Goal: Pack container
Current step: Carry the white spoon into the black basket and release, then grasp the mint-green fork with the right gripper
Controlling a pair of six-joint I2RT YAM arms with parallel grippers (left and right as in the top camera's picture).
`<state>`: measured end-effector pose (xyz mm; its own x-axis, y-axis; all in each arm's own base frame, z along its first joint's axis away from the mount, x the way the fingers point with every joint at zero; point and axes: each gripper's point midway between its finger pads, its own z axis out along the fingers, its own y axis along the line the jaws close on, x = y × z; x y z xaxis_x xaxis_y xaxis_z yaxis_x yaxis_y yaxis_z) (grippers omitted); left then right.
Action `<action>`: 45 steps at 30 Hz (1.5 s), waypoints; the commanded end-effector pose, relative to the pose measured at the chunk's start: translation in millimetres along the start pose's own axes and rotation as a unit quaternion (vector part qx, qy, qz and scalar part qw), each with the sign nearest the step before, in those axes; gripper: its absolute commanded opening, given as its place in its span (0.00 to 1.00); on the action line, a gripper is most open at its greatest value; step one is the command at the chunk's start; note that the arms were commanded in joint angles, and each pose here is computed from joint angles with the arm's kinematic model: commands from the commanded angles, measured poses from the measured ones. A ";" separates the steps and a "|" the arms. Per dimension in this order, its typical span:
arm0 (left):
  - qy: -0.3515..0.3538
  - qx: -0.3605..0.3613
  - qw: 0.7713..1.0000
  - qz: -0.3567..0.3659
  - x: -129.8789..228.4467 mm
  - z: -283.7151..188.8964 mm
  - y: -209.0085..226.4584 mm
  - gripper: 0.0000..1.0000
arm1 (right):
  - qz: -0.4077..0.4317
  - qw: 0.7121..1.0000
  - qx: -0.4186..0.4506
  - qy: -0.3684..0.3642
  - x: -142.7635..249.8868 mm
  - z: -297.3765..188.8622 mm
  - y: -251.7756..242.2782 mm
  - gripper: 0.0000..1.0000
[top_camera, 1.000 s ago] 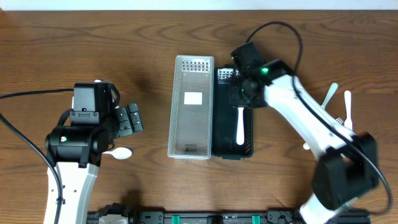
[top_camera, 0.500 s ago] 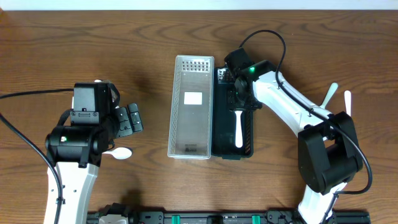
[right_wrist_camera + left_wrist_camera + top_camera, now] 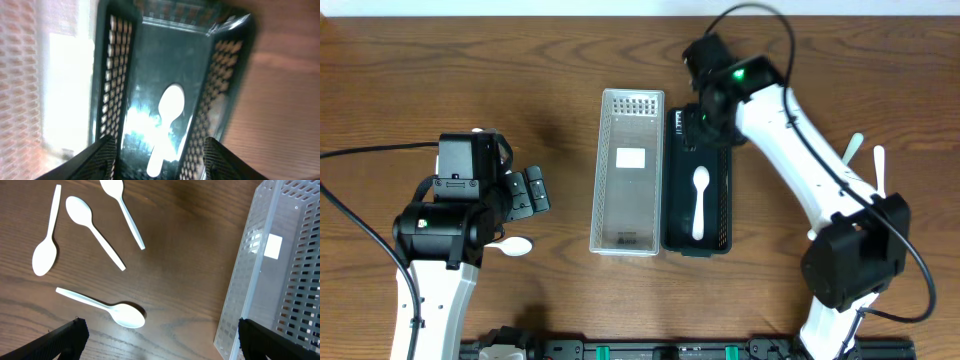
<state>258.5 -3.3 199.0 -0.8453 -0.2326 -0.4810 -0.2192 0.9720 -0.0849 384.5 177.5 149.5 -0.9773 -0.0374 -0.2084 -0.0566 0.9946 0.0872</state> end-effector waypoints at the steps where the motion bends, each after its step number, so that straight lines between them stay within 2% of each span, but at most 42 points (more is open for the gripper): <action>1: -0.008 -0.004 1.000 -0.006 -5.4 -3.5 2.0 0.98 | 0.038 0.997 0.008 -0.067 -30.3 -48.9 -34.1 0.65; 7: -0.007 -0.004 1.000 -0.006 -5.3 -3.4 2.0 0.98 | 0.176 0.979 0.040 -0.096 -42.5 -76.7 -129.8 0.72; 12: -0.007 -0.004 1.000 -0.006 -5.1 -3.4 2.0 0.98 | 0.271 0.955 0.093 -0.082 -34.9 -67.7 -214.9 0.73; 17: -0.006 -0.004 1.000 -0.006 -4.5 -3.4 2.2 0.98 | 0.327 0.937 0.114 -0.041 -15.4 -39.4 -269.2 0.76; 23: -0.006 -0.004 1.000 -0.006 -4.5 -3.4 2.2 0.98 | 0.338 0.932 0.125 0.036 18.0 22.1 -292.8 0.77; 29: -0.006 -0.004 1.000 -0.006 -4.5 -3.4 2.2 0.98 | 0.337 0.930 0.113 0.094 44.9 74.8 -295.9 0.75; 45: -0.006 -0.004 1.000 -0.006 -4.4 -3.4 2.2 0.98 | 0.322 0.932 0.112 0.128 55.3 120.1 -301.2 0.75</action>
<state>257.6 -3.3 198.5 -0.8471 -0.2325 -0.4778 -0.2195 0.9720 -0.0839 376.5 -110.3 6.2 -0.8081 0.5883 0.0291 0.5841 0.8067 -0.0899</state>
